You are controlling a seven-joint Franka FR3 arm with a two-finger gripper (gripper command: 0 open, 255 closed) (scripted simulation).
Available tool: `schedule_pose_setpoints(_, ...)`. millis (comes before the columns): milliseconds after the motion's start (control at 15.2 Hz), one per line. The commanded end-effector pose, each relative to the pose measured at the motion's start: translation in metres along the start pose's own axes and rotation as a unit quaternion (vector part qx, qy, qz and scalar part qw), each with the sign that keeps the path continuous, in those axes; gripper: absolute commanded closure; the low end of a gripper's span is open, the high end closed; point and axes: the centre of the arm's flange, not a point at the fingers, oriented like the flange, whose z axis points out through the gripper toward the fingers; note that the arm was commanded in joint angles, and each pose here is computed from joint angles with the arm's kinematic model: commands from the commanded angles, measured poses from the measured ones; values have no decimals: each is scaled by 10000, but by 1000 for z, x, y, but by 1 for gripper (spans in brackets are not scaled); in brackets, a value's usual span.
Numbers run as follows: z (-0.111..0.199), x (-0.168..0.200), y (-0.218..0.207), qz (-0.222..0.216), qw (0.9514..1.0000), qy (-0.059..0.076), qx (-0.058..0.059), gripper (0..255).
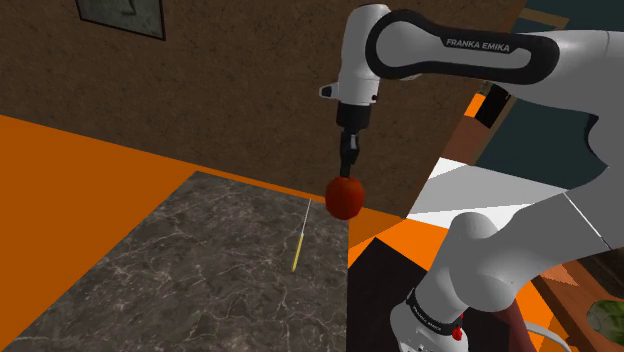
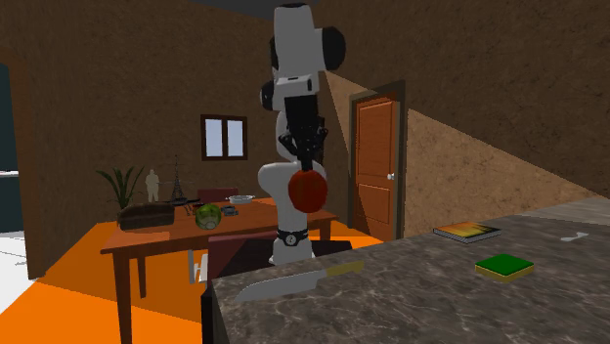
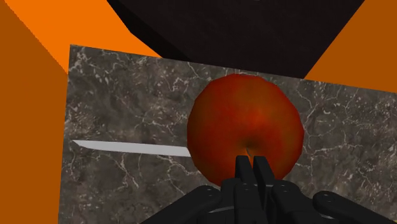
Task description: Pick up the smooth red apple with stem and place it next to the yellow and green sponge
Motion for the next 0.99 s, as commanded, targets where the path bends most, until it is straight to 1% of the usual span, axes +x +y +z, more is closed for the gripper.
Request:
schedule_pose_setpoints(0,-10,-1,-2,0,10000,-2,1,255)
schedule_pose_setpoints(198,-24,-3,-5,0,10000,-2,1,255)
schedule_pose_setpoints(924,-19,104,-103,0,10000,-2,1,255)
